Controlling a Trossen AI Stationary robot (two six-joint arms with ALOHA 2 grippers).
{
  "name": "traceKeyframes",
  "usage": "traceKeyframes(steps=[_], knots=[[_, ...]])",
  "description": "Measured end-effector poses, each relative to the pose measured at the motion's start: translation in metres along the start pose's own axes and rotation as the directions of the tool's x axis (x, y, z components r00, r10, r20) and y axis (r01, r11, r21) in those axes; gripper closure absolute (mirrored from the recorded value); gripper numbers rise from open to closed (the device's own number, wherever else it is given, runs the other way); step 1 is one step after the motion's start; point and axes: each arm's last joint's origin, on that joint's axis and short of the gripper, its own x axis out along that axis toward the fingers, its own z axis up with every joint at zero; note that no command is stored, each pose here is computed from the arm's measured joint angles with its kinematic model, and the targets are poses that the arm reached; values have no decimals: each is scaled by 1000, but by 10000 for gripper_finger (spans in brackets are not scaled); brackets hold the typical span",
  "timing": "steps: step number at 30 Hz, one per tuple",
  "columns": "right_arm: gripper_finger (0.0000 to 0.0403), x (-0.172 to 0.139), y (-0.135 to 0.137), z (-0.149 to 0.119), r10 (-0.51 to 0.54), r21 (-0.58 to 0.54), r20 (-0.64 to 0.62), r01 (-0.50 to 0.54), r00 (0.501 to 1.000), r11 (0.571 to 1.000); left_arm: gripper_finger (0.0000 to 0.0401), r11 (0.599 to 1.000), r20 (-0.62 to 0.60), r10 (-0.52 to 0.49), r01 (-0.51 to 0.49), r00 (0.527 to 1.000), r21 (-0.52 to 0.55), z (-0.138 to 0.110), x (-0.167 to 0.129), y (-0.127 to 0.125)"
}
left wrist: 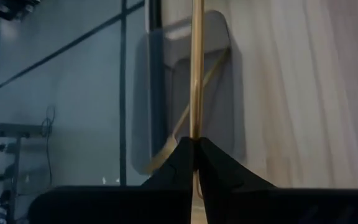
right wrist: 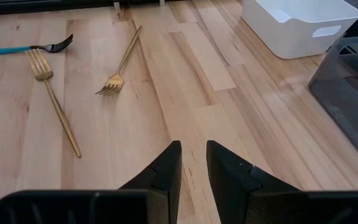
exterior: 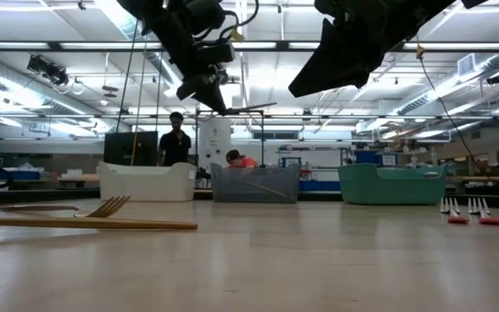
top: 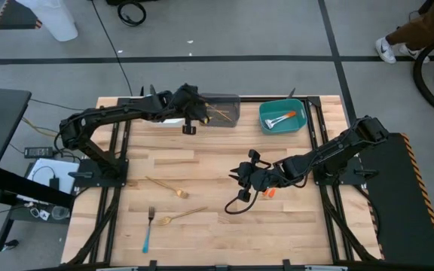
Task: Sort silverware by color (type)
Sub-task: Put the top gold fork into the black bin
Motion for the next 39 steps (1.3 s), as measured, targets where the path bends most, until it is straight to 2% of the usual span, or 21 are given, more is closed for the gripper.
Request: traceKeyframes(steps=[5,9,13,16,19,24,27,32,39], knots=[[317,0,0,0,1,-1,-1,-1,1000,1000,386,999,39,45,-45,998,-4,-2,7,11],[317,0,0,-1,0,-7,-8,0,1000,1000,384,994,65,92,-96,994,61,-2,21,18],[317,-1,1,-2,2,-13,-13,-2,1000,1000,384,976,84,118,-131,989,173,-1,39,18],[317,-1,2,-2,2,-14,-14,-2,1000,1000,384,950,85,120,-139,989,279,-1,53,14],[317,-1,1,-3,1,-16,-16,-1,1000,1000,384,906,47,116,-125,992,405,-4,69,9],[317,-1,1,-3,1,-16,-18,-1,1000,1000,384,829,-91,143,-69,986,555,-15,92,-1],[317,-1,1,-3,-1,-21,-19,1,1000,1000,384,813,-154,149,-32,977,581,-21,103,-7],[317,-1,1,-2,-2,-26,-15,1,1000,1000,384,811,-213,161,-6,964,585,-20,114,-8],[317,-1,1,-2,-2,-27,-9,2,1000,1000,385,804,-177,183,-44,967,593,2,107,2]])
